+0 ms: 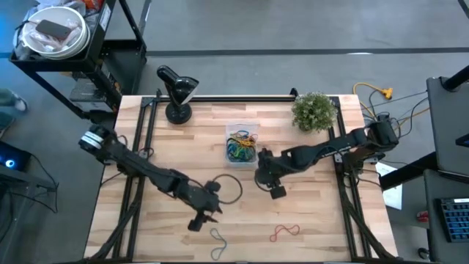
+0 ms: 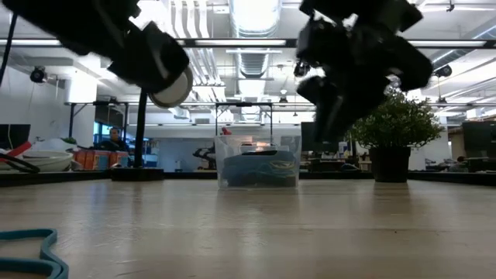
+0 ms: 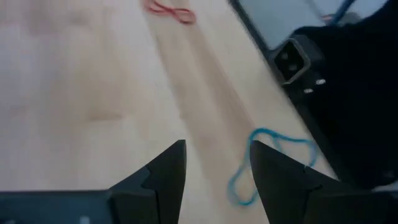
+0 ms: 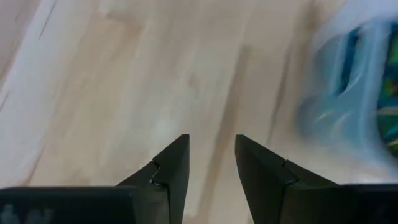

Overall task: Pick and place rubber bands into bin
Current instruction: Put blue rubberband into the transparent bin

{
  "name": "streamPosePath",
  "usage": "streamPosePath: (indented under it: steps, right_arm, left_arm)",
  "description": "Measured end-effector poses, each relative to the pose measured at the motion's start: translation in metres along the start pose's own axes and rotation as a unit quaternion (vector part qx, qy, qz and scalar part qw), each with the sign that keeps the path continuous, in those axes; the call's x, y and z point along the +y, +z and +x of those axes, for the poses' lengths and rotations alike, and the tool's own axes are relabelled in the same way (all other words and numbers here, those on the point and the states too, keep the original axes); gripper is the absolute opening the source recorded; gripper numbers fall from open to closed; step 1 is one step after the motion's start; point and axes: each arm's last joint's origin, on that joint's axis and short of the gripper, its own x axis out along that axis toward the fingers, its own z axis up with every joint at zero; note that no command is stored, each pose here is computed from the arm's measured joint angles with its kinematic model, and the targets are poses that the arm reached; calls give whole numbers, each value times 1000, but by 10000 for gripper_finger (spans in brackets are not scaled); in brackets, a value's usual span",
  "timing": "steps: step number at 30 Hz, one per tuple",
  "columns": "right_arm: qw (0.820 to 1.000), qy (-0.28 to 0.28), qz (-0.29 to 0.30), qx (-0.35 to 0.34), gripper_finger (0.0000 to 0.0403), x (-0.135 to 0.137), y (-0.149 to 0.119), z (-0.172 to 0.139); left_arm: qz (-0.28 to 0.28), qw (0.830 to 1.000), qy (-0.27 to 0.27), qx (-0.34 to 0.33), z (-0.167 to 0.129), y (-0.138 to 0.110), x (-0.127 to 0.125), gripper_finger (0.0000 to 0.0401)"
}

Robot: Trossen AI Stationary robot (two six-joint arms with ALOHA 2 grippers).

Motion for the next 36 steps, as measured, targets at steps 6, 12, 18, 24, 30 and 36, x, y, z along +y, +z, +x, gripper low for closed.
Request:
streamPosePath:
  steps: [6, 12, 18, 24, 30, 36]
  right_arm:
    - [998, 12, 47, 37, 122, 17, -22, 11]
    - [995, 19, 78, 56, 118, 31, -34, 16]
    - [993, 20, 93, 64, 116, 41, -40, 17]
    - [995, 4, 86, 44, 109, 45, -38, 13]
    - [996, 4, 83, 36, 104, 46, -36, 11]
    - [996, 5, 83, 30, 106, 46, -36, 11]
  left_arm:
    - [-62, 997, -18, 40, 30, -14, -5, 162]
    - [-110, 990, -20, 82, 46, -24, -15, 162]
    - [-106, 990, -23, 89, 52, -21, -31, 162]
    - [-88, 988, 52, 115, 49, -23, -37, 162]
    - [-76, 988, 73, 115, 52, -22, -44, 162]
    - [-73, 984, 80, 138, 67, -30, -44, 162]
